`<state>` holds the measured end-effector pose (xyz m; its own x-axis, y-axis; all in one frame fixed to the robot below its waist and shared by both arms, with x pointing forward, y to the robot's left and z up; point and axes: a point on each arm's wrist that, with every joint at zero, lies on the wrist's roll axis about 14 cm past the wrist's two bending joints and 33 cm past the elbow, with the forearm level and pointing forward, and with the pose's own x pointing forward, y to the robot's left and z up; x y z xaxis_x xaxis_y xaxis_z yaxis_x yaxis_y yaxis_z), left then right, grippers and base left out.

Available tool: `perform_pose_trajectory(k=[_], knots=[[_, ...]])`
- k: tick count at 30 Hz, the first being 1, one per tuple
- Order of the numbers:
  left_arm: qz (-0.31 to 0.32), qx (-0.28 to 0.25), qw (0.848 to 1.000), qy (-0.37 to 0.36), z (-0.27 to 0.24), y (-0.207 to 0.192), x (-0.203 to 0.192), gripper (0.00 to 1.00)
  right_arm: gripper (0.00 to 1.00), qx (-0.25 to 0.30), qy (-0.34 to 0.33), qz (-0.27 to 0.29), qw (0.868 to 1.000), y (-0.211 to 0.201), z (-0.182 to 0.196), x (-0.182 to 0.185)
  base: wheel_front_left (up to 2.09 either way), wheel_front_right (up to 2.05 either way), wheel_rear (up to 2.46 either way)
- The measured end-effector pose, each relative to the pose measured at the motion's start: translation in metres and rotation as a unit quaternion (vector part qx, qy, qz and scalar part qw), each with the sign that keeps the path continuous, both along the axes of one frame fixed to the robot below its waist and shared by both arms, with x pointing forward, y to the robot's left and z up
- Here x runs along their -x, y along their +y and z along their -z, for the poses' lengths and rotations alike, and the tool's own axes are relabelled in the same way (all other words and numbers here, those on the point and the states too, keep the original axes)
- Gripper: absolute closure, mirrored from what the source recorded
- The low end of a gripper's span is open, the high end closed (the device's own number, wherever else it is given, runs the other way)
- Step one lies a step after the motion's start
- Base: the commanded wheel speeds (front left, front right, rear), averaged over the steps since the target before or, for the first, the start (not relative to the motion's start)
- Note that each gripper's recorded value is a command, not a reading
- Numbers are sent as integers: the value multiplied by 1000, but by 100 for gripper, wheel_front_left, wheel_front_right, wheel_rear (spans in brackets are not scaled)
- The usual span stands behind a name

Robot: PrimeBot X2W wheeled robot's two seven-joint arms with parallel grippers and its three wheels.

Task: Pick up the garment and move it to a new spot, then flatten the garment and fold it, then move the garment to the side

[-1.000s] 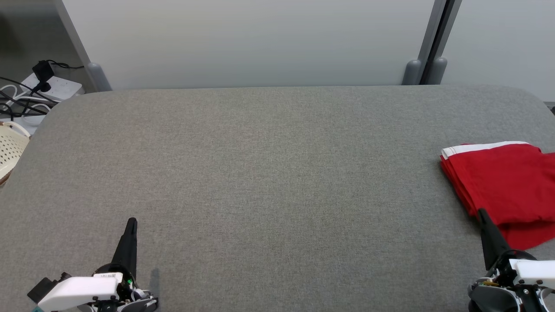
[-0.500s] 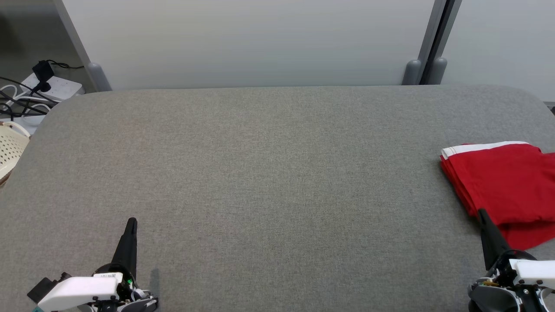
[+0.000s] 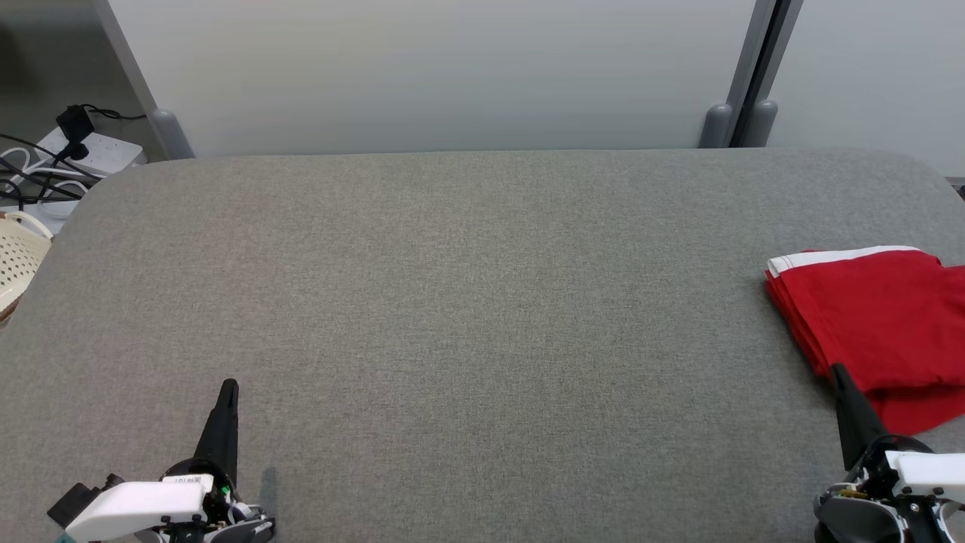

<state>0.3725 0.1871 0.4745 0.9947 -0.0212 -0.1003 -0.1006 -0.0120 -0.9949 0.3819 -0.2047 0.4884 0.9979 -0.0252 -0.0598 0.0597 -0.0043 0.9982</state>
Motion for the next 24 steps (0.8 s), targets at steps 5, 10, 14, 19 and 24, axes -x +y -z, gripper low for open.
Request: perform_pose_trajectory(k=[5,10,14,19,24], knots=[[0,0,1000,0,0,0,0,100,100,0,0,0,1000,0,0,0,0,0,0],[0,0,1000,0,0,0,0,100,100,0,0,0,1000,0,0,0,0,0,0],[0,0,1000,0,0,0,0,100,100,0,0,0,1000,0,0,0,0,0,0],[0,0,1000,0,0,0,0,100,100,0,0,0,1000,0,0,0,0,0,0],[0,0,1000,0,0,0,0,100,100,0,0,0,1000,0,0,0,0,0,0]])
